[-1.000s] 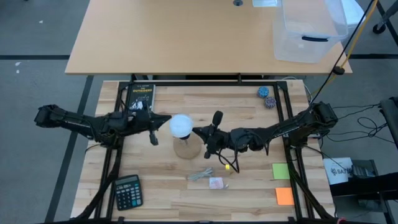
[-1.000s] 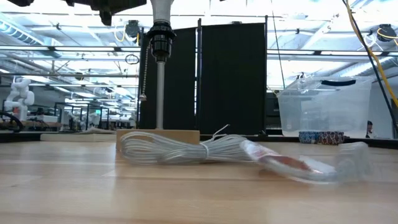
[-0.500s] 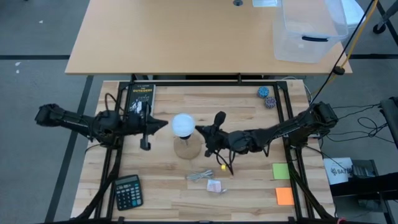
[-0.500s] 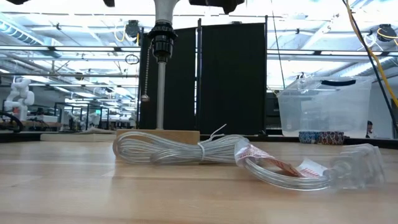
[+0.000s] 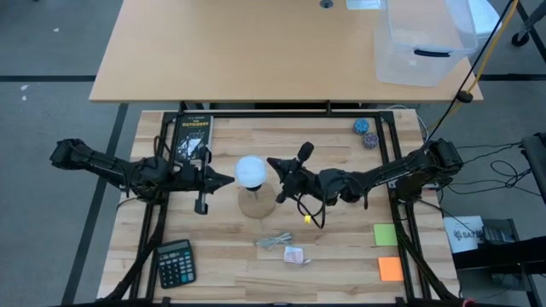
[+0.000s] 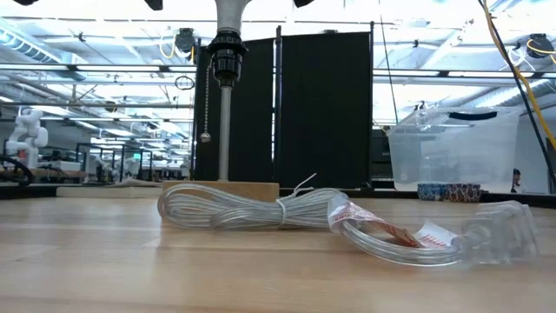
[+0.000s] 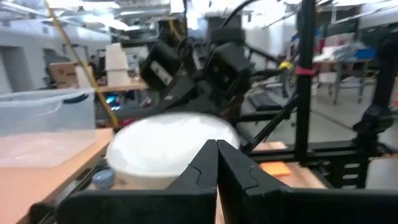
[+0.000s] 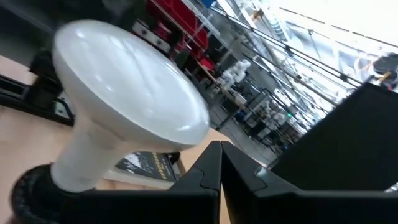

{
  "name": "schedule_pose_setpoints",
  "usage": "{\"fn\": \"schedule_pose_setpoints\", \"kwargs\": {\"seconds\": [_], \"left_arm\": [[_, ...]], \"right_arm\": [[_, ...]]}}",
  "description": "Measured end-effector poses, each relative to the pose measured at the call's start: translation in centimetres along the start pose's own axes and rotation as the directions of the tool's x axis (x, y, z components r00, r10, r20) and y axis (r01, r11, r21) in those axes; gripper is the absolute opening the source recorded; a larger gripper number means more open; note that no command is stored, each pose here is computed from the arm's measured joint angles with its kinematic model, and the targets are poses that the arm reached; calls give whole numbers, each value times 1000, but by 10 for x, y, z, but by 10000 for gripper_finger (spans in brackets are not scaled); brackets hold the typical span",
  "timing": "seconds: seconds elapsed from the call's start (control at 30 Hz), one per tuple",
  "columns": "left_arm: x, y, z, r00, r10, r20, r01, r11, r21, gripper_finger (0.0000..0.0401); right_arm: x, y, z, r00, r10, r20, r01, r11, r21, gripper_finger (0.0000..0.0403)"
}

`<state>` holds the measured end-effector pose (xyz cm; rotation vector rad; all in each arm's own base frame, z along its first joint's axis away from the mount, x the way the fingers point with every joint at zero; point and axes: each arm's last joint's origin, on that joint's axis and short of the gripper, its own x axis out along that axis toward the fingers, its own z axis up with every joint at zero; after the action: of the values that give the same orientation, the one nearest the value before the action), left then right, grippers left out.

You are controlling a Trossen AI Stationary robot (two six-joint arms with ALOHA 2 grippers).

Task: Screw lightbulb
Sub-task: Insert the lightbulb into the lamp socket

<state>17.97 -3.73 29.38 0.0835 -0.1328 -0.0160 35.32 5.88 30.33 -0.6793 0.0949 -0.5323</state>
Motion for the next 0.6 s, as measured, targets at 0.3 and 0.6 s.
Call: {"fn": "schedule_pose_setpoints", "kwargs": {"seconds": [0.3,0.6], "left_arm": [[5,7,-5,998,49,-31,-49,999,8,0],[4,9,-8,990,127,-68,-126,992,19,0]], "right_arm": [[0,1,0,1000,21,11,-21,1000,1,0],[-7,7,4,999,44,14,-44,999,20,0]]}}
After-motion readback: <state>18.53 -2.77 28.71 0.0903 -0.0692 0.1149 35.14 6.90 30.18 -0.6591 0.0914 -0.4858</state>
